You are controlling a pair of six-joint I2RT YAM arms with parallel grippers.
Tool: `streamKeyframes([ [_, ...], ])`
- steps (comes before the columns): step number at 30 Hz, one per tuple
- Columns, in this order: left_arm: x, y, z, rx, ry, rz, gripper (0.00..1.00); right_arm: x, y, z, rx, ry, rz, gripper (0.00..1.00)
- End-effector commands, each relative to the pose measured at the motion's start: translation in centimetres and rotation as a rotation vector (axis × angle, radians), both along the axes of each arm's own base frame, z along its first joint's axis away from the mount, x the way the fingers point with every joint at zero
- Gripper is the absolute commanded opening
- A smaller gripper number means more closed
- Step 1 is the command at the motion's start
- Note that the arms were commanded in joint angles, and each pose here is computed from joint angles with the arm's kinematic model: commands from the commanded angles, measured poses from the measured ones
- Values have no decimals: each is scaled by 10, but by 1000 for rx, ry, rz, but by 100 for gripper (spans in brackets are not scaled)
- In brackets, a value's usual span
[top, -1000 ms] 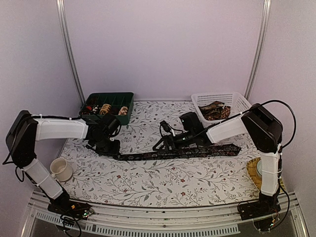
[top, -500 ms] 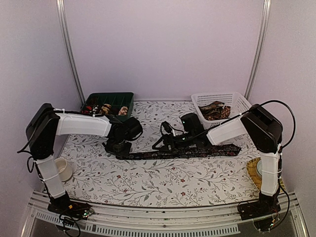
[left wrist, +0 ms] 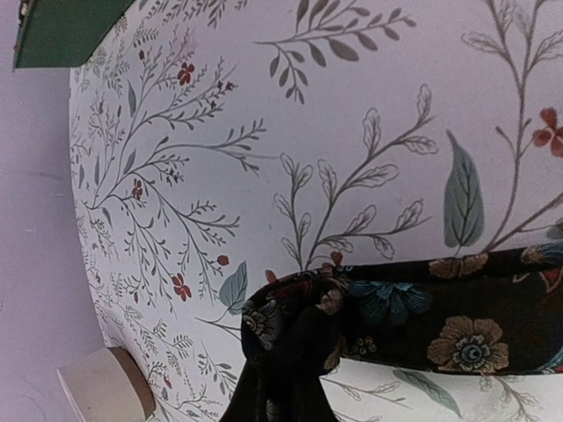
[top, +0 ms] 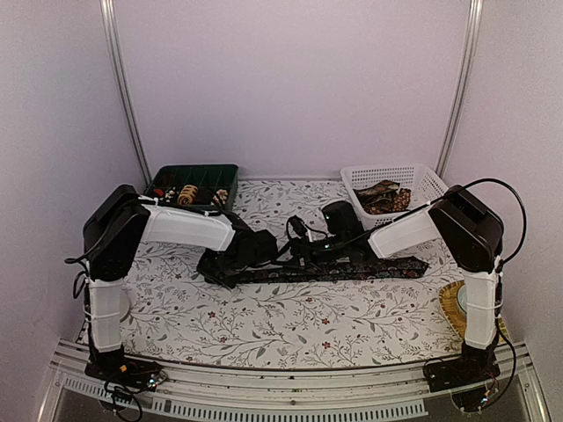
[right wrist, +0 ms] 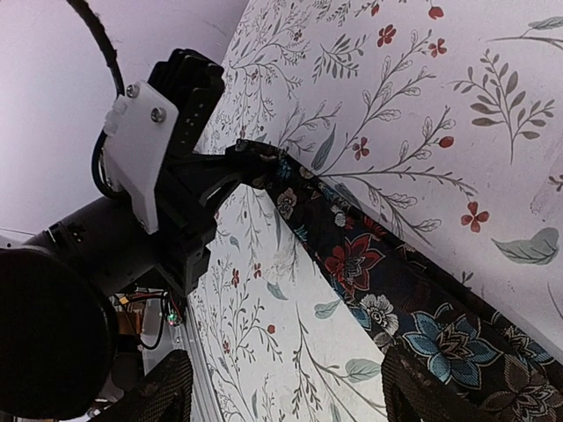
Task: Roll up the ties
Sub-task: Roll the tie at the center of the board.
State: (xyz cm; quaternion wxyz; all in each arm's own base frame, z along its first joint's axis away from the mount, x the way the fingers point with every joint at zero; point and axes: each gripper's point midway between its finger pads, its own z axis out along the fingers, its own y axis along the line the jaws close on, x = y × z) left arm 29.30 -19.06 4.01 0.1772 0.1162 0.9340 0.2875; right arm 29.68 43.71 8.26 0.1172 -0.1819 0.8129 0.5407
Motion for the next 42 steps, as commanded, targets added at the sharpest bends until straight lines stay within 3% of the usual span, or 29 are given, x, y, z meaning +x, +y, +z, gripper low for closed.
streamKeyframes([
  [1,-2,0,3,87,-10,-18,0,1,0,7,25,2,2,73],
  [6,-1,-9,1,110,-10,-39,0,1,-1,8,28,1,5,73],
  [23,1,-39,-17,-17,31,-80,6,5,-6,7,2,1,-7,73],
  [32,3,-49,-26,-88,49,-96,19,7,-9,-2,-28,19,-17,73],
  [42,5,-56,-25,-198,42,-103,28,8,-9,-3,-32,15,-17,73],
])
